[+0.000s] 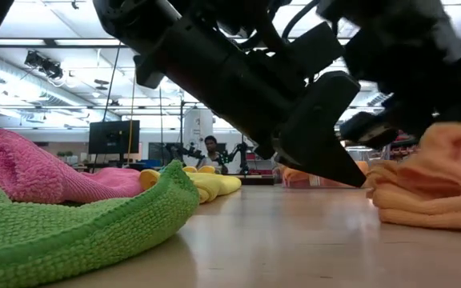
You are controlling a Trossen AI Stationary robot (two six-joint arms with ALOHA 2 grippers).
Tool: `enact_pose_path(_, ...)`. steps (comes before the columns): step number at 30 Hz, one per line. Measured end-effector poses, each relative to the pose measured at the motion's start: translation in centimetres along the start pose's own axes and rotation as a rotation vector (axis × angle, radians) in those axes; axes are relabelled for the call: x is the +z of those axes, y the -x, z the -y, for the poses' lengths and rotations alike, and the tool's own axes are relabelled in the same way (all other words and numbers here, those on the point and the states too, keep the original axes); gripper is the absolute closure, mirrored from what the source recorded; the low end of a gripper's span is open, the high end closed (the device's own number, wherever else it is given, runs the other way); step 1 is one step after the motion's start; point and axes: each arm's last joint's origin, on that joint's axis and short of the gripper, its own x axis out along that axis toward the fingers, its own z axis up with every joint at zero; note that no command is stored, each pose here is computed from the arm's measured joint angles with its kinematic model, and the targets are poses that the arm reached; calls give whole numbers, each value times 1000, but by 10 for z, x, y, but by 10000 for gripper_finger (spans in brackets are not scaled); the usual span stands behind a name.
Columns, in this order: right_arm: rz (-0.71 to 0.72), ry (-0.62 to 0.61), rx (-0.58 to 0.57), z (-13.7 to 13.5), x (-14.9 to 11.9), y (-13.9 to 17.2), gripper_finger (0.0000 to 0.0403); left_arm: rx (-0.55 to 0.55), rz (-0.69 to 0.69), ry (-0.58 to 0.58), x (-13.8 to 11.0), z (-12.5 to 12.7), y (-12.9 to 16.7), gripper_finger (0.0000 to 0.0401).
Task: Fold microfiber towels
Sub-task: Fold the orange microfiber cloth
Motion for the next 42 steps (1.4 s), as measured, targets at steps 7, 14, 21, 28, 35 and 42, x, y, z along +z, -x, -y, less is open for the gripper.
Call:
enact_pose_path(7, 28, -62, -25, 16, 1, 7, 329, -12, 0, -12, 0, 2, 0, 387)
enact_pose_path(14, 27, -142, -8, 27, -1, 15, 235, -16, 1, -53, 0, 4, 1, 388)
enact_pose_path(21, 28, -203, 13, 36, -4, 26, 191, -17, 3, -61, 0, 4, 1, 372)
enact_pose_path(28, 50, -218, 12, 40, -6, 39, 187, -20, 14, -63, 1, 4, 1, 392)
enact_pose_path(35, 61, -208, -68, 43, -7, 43, 187, -80, 37, -53, 4, 6, 2, 378)
enact_pose_path(42, 145, -185, -160, 49, 3, 37, 187, -80, 18, -73, 2, 6, 2, 381)
